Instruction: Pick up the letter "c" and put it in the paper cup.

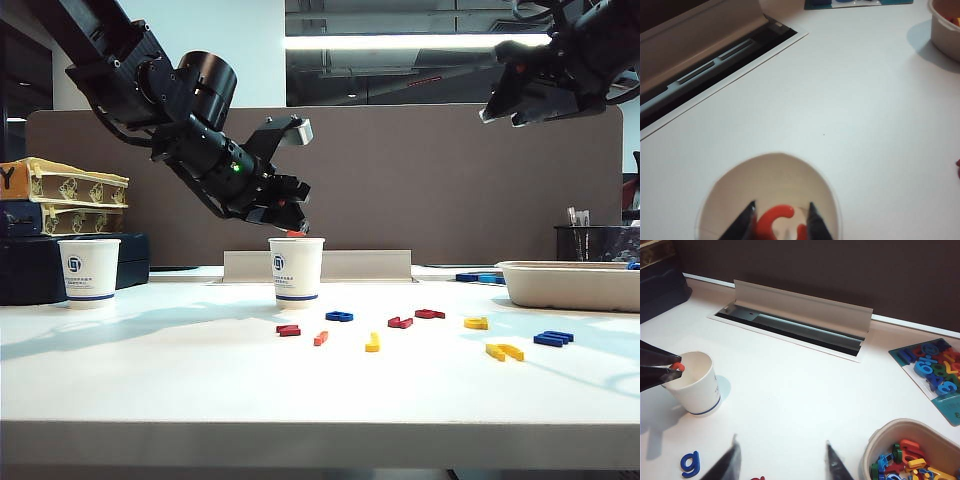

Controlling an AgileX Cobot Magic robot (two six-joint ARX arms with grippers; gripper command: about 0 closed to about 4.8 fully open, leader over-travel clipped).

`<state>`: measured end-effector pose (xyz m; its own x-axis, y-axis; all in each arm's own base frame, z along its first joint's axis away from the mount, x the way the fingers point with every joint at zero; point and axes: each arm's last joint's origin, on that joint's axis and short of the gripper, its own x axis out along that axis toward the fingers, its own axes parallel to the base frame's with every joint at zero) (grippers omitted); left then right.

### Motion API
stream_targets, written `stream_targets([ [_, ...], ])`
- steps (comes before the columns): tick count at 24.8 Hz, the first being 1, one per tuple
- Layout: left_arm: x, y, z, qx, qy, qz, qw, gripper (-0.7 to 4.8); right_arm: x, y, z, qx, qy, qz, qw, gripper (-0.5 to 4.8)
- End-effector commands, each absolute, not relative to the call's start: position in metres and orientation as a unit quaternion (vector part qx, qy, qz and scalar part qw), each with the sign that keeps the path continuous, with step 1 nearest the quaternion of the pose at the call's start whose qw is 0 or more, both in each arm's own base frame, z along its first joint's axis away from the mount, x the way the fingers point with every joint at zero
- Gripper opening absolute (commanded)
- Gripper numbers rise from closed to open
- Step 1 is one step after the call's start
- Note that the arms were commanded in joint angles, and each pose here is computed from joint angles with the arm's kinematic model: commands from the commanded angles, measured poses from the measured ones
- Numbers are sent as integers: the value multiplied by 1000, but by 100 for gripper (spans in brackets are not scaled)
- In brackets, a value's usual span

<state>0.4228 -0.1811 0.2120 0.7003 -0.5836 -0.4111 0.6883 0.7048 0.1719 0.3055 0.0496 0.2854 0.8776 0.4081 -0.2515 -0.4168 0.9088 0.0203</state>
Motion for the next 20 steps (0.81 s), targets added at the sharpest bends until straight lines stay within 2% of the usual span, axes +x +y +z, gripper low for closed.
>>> stream_targets([
  [1,423,-182,214,154,162,-356,907,122,305,49,289,-15,122,214,969,210],
  [4,423,-182,214,154,160,-355,908,126,305,50,289,-15,122,214,969,210],
  [8,423,-182,214,154,160,-355,908,197,305,50,289,-15,122,214,969,210],
  [20,425,-183,211,154,157,-355,909,193,305,50,288,-15,122,214,969,210],
])
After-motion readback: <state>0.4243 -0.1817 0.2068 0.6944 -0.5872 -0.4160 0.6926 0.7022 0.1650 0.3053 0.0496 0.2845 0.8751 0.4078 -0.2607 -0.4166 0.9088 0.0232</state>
